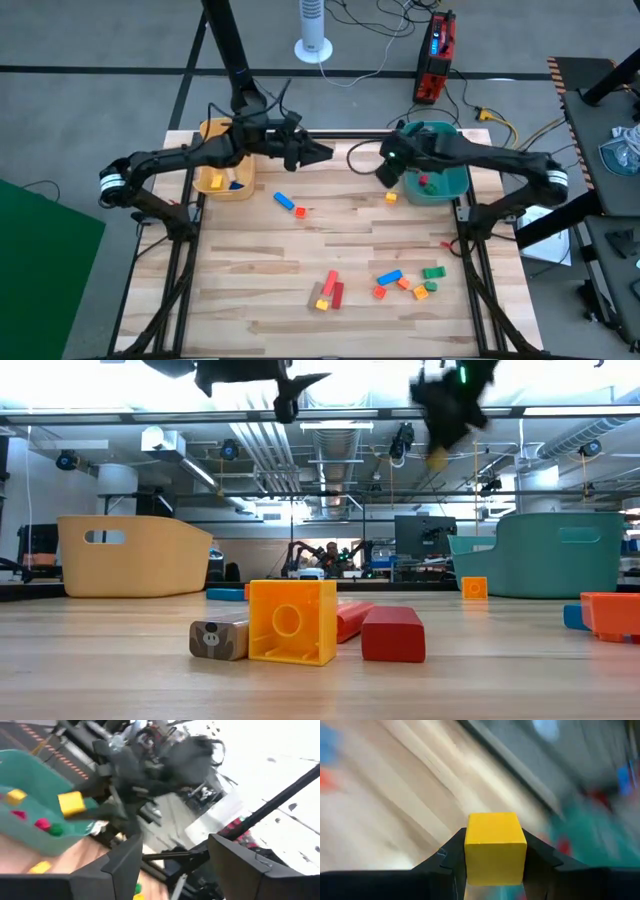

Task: Sort blocks by size
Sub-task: Put the yellow block into the blue bin, then put the blue block into the yellow bin

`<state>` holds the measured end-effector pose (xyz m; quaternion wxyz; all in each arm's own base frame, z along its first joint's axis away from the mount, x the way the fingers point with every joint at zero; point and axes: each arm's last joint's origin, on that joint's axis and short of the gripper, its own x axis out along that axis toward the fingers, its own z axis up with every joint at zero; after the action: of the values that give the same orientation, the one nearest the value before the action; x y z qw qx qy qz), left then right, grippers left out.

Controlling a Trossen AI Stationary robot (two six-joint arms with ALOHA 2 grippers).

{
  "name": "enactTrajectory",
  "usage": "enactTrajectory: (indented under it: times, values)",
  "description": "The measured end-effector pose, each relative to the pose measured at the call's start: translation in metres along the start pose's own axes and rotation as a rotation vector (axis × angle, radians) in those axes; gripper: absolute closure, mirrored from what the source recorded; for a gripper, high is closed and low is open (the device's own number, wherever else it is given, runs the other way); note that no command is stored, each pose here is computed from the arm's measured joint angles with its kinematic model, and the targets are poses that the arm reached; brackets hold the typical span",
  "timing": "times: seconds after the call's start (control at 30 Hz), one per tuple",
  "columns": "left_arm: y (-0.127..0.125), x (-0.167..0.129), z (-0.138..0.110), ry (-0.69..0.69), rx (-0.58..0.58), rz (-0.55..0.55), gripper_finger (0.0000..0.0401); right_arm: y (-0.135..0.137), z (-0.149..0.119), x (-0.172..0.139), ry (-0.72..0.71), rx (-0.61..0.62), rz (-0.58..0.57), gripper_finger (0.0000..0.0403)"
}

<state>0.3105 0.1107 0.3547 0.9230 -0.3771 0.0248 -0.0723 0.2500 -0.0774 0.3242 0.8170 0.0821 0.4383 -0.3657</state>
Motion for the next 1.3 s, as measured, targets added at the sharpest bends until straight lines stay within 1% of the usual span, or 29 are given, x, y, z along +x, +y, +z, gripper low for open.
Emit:
enactTrajectory:
  times: [0.13, 0.2, 0.23, 0.37, 0.4, 0.47, 0.53, 0.63, 0.7, 0.77, 0.83, 0.9, 1.03, 1.07, 1.13, 1.2, 1.3]
  values:
    - [0.007, -0.002, -0.003, 0.039, 0.014, 0.049, 0.0189, -0.035, -0.028, 0.045, 0.389, 0.246, -0.220, 0.0278]
    - [0.009, -0.002, -0.006, 0.066, 0.013, 0.073, 0.0188, -0.050, -0.041, 0.059, 0.541, 0.310, -0.321, 0.0278]
    - [0.011, -0.002, -0.007, 0.079, 0.010, 0.084, 0.0188, -0.055, -0.045, 0.066, 0.587, 0.323, -0.348, 0.0278]
    - [0.016, -0.005, -0.013, 0.155, -0.030, 0.123, 0.0188, -0.064, -0.055, 0.084, 0.685, 0.347, -0.357, 0.0274]
    - [0.018, -0.006, -0.015, 0.193, -0.044, 0.139, 0.0188, -0.064, -0.056, 0.086, 0.703, 0.360, -0.347, 0.0261]
    - [0.018, -0.009, -0.018, 0.276, -0.035, 0.187, 0.0188, -0.066, -0.056, 0.090, 0.728, 0.380, -0.327, 0.0219]
    - [0.015, -0.013, -0.016, 0.361, 0.019, 0.261, 0.0188, -0.065, -0.055, 0.090, 0.726, 0.386, -0.322, 0.0174]
    - [0.011, -0.018, -0.011, 0.492, 0.146, 0.423, 0.0188, -0.065, -0.050, 0.089, 0.708, 0.400, -0.319, 0.0121]
    - [0.008, -0.021, -0.006, 0.587, 0.242, 0.511, 0.0188, -0.066, -0.046, 0.085, 0.688, 0.432, -0.315, 0.0098]
    - [0.006, -0.023, -0.002, 0.678, 0.340, 0.560, 0.0188, -0.066, -0.041, 0.079, 0.662, 0.468, -0.294, 0.0084]
    - [0.009, -0.024, -0.002, 0.780, 0.416, 0.560, 0.0188, -0.066, -0.037, 0.071, 0.628, 0.511, -0.278, 0.0077]
    - [0.017, -0.022, -0.006, 0.869, 0.480, 0.546, 0.0188, -0.065, -0.033, 0.061, 0.588, 0.542, -0.262, 0.0077]
    - [0.041, -0.016, -0.024, 1.016, 0.611, 0.491, 0.0188, -0.061, -0.025, 0.042, 0.448, 0.592, -0.198, 0.0085]
    - [0.049, -0.015, -0.030, 1.055, 0.634, 0.496, 0.0188, -0.060, -0.024, 0.038, 0.414, 0.604, -0.181, 0.0087]
    - [0.067, -0.013, -0.045, 1.144, 0.653, 0.519, 0.0188, -0.057, -0.021, 0.031, 0.352, 0.626, -0.146, 0.0093]
    - [0.081, -0.014, -0.060, 1.221, 0.633, 0.514, 0.0188, -0.055, -0.020, 0.024, 0.313, 0.656, -0.122, 0.0096]
    - [0.099, -0.017, -0.080, 1.284, 0.629, 0.491, 0.0188, -0.051, -0.019, 0.019, 0.293, 0.691, -0.094, 0.0099]
